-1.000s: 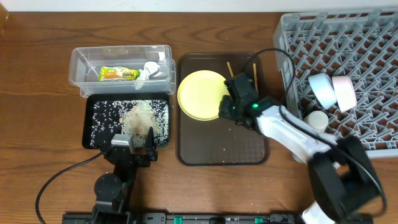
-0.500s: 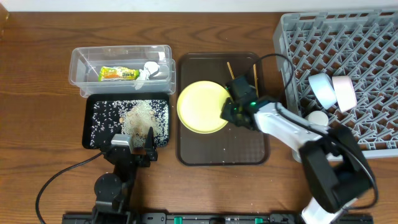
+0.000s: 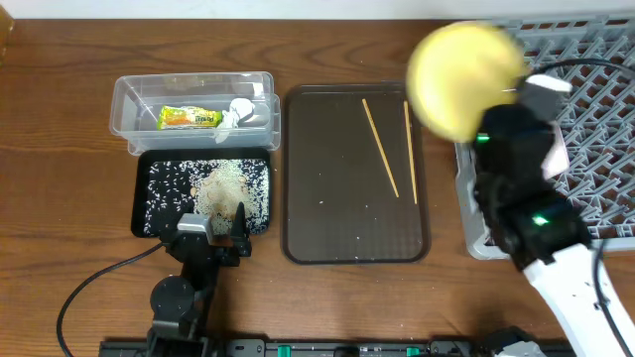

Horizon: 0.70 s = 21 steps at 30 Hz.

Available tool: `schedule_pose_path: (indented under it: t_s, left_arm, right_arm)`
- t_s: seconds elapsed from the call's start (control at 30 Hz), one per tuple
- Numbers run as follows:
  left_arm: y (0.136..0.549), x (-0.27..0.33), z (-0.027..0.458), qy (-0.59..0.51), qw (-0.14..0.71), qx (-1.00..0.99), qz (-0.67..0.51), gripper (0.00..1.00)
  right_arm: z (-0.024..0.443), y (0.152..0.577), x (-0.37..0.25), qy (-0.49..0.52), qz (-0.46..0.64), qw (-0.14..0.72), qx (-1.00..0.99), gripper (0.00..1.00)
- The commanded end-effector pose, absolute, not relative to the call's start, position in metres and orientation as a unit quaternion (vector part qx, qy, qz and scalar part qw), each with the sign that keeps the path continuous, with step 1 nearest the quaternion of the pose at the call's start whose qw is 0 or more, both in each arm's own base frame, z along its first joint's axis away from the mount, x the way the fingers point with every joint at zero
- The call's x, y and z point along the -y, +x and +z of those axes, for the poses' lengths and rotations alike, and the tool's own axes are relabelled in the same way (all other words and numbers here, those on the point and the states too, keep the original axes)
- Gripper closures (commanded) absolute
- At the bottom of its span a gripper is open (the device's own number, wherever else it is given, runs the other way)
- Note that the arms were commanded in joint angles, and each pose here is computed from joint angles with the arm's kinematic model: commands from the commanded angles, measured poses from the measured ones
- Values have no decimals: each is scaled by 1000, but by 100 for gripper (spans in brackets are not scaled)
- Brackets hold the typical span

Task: Sort waste into correct bins and load items into the dishwasher rack
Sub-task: 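Lift the yellow plate and stand it in the rack's back corner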

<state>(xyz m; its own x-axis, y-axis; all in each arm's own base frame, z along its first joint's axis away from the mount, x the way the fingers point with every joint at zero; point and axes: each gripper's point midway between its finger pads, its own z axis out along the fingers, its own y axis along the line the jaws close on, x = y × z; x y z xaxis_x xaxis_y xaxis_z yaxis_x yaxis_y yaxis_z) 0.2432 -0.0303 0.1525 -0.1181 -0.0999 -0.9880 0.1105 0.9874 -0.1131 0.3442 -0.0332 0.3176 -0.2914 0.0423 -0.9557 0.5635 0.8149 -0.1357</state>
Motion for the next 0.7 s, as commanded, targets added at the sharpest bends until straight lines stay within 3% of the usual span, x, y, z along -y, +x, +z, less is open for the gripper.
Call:
schedule_pose_path:
  t_s: [0.0,0.3,0.67]
  left_arm:
    - [242,30,138,11,648,-758,-73,9]
    - [242,30,138,11,648,-758,-73,9]
    - [242,30,138,11,648,-758,-73,9]
  right_arm:
    - [337,309,97,213,-429,489,-729,99]
    - [315,298,185,270,-521,381,-714,99]
    - [272,359,206,119,-598,264,-747,99]
